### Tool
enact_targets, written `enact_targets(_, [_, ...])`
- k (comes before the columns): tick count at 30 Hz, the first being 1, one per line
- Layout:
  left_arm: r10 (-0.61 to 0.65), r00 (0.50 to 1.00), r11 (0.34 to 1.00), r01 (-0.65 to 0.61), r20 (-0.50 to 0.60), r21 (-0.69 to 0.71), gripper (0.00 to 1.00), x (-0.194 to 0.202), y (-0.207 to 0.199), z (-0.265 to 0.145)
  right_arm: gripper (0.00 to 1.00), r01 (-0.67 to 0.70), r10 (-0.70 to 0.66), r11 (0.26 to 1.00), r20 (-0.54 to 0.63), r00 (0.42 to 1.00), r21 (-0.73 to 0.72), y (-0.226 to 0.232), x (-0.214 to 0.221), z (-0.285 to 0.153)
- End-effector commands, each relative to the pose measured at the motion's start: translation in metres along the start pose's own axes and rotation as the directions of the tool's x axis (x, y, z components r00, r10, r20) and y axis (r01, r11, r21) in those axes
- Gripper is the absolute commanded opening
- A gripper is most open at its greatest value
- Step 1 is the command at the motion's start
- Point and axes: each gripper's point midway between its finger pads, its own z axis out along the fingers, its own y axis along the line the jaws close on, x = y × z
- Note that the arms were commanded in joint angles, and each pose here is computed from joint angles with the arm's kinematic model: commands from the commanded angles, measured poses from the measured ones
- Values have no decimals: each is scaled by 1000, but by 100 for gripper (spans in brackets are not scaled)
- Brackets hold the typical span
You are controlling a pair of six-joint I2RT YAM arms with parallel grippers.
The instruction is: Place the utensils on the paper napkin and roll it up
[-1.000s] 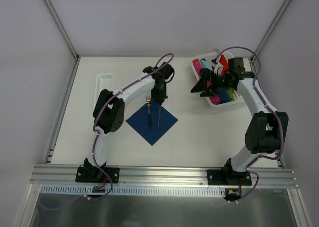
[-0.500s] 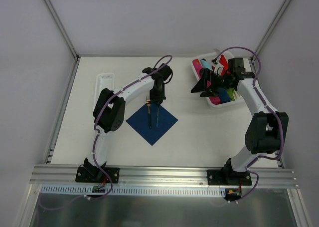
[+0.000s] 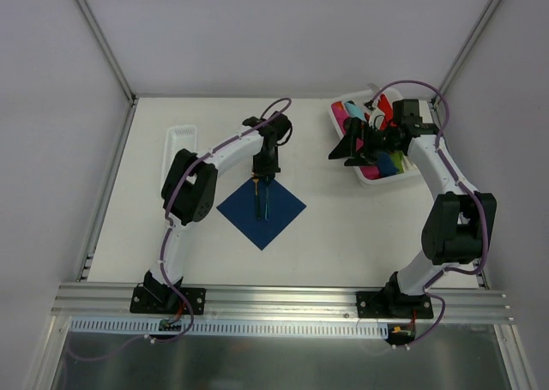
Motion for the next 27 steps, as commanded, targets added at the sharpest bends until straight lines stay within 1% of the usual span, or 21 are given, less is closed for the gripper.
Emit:
enact_targets(1, [-11,1000,1000,11,-4,-14,0,-2,7,1,99,29,-28,999,35,999,-15,11,-6,-10])
enact_targets(4, [-18,1000,1000,18,-12,-14,0,-2,9,4,99,27,-26,1000,32,999,-14,10,-6,-9])
enact_targets(8, [-16,999,1000,15,-31,-13,4,0,10,10,99,26,-25,1000,31,999,-14,9,-7,-9])
enact_targets(12, [-36,998,999,36,-45,-12,4,0,13,14,99,24,-23,1000,29,999,-11,8,-6,-8])
enact_targets(21, [-39,997,999,38,-61,-15,5,1,16,19,99,22,-21,1000,28,999,-13,7,-7,-8])
enact_targets(27, [-29,997,999,29,-67,-14,8,2,15,22,99,16,-15,1000,27,1000,-11,5,-7,-7])
